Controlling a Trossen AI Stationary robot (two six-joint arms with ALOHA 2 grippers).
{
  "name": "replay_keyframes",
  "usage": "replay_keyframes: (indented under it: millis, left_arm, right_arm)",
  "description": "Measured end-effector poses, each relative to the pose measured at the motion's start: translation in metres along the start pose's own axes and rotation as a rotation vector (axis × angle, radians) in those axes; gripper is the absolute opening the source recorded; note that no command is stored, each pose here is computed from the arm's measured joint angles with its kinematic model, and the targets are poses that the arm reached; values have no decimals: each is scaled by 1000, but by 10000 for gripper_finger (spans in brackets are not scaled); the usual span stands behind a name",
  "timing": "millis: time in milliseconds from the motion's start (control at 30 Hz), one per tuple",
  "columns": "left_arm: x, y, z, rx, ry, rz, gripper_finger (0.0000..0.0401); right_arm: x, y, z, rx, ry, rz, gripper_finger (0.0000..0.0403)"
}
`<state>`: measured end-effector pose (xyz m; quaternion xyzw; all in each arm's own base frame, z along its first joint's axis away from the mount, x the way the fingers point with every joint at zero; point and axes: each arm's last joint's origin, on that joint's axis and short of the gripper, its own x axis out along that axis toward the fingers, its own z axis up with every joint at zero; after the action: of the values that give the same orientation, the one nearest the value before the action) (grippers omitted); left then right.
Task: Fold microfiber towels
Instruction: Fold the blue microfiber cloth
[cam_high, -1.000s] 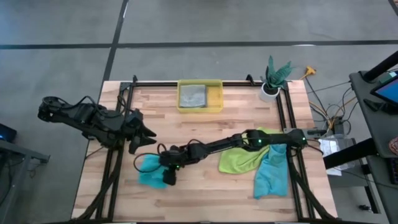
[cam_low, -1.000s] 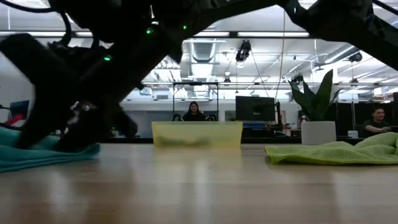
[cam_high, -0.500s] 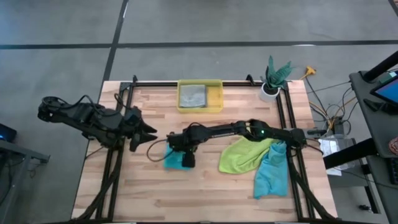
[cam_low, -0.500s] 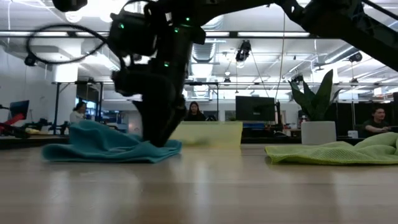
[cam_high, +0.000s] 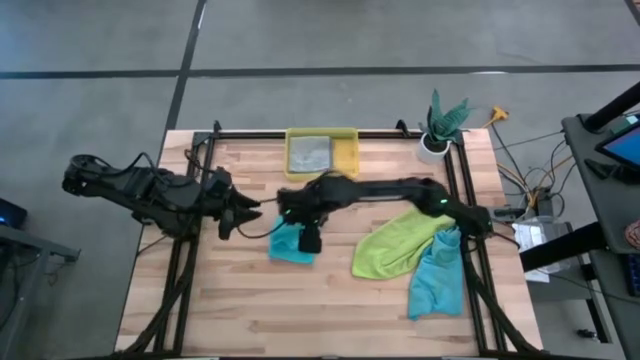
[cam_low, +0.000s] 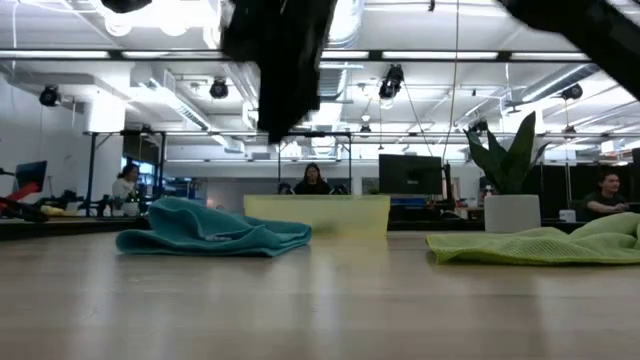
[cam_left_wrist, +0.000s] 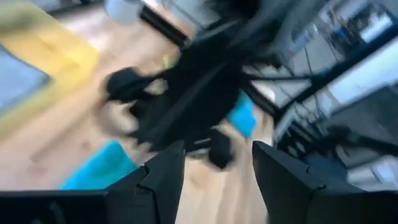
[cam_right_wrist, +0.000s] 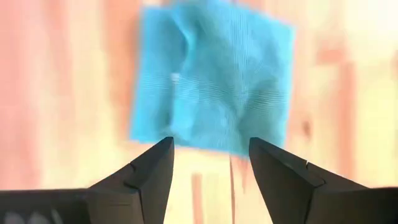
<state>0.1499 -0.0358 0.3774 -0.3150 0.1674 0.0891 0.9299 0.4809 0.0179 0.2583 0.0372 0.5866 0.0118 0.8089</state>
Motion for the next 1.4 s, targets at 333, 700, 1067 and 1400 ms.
replay_keyframes:
  millis: [333, 700, 1067, 1400]
  left_arm:
    - [-11, 6, 13, 258, 36, 220, 173]
    - [49, 25, -22, 690, 542, 239, 173]
    - [108, 65, -92, 1121, 862, 125, 173]
    - [119, 75, -109, 1290, 781, 8, 173]
  right_arm:
    - [-131, -2, -31, 36, -166, 7, 206]
    - [-179, -5, -71, 201, -273, -11, 206]
    - [-187, -9, -105, 407, -388, -37, 205]
    - [-112, -4, -109, 477, -421, 315, 205]
